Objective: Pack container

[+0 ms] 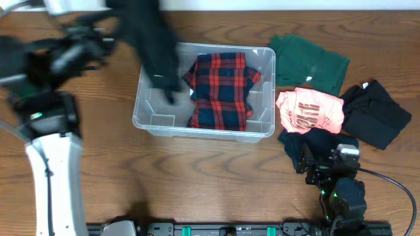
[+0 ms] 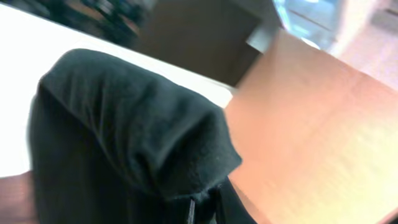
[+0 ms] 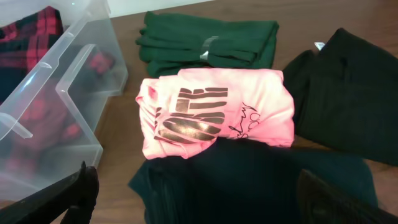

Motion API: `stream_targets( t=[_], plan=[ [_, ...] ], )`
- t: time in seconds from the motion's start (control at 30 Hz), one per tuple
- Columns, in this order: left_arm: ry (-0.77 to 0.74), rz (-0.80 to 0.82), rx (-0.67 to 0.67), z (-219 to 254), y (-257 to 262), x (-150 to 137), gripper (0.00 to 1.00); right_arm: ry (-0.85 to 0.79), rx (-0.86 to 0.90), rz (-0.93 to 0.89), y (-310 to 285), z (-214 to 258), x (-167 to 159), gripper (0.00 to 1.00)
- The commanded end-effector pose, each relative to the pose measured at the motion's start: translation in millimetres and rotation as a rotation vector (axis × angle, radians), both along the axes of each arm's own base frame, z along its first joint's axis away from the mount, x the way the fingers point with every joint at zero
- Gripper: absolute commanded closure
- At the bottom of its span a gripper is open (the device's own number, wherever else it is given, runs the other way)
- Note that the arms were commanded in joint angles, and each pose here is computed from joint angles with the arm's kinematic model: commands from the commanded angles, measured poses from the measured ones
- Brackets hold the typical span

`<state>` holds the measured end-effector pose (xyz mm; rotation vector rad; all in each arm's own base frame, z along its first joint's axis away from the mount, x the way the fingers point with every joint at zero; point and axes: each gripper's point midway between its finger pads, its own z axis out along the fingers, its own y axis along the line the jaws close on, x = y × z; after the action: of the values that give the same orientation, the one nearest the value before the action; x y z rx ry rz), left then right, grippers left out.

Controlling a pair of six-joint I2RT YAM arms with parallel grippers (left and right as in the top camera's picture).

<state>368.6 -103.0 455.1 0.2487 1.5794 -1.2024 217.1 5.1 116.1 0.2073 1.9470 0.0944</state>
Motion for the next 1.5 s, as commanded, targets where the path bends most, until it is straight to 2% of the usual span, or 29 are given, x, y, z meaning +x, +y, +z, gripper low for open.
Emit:
stream_targets(
  t=[0.0,0.23,0.43,0.63,0.83,1.07,1.23,1.47],
  plan=[
    [-0.068,0.041,0.046,-4,-37,9,0.94,-0.002,0.009,-0.003,0,0,0,0.01],
    [0.014,0.001,0.115,-60,-130,28,0.94,-0.002,0.009,-0.003,0,0,0,0.01],
    [0.117,-0.019,0.177,-109,-155,41,0.94,-0.002,0.009,-0.003,0,0,0,0.01],
    [0.225,0.061,0.339,-156,-139,45,0.94,-0.002,0.009,-0.003,0,0,0,0.01],
    [0.389,0.163,0.508,-200,-109,32,0.94,-0.002,0.009,-0.003,0,0,0,0.01],
    [0.504,0.393,0.688,-217,-52,12,0.94,-0.002,0.009,-0.003,0,0,0,0.01],
    [0.624,0.615,0.742,-218,-4,-12,0.94,-0.002,0.009,-0.003,0,0,0,0.01],
    [0.79,0.619,0.808,-243,10,-44,0.94,-0.002,0.009,-0.003,0,0,0,0.01]
  ],
)
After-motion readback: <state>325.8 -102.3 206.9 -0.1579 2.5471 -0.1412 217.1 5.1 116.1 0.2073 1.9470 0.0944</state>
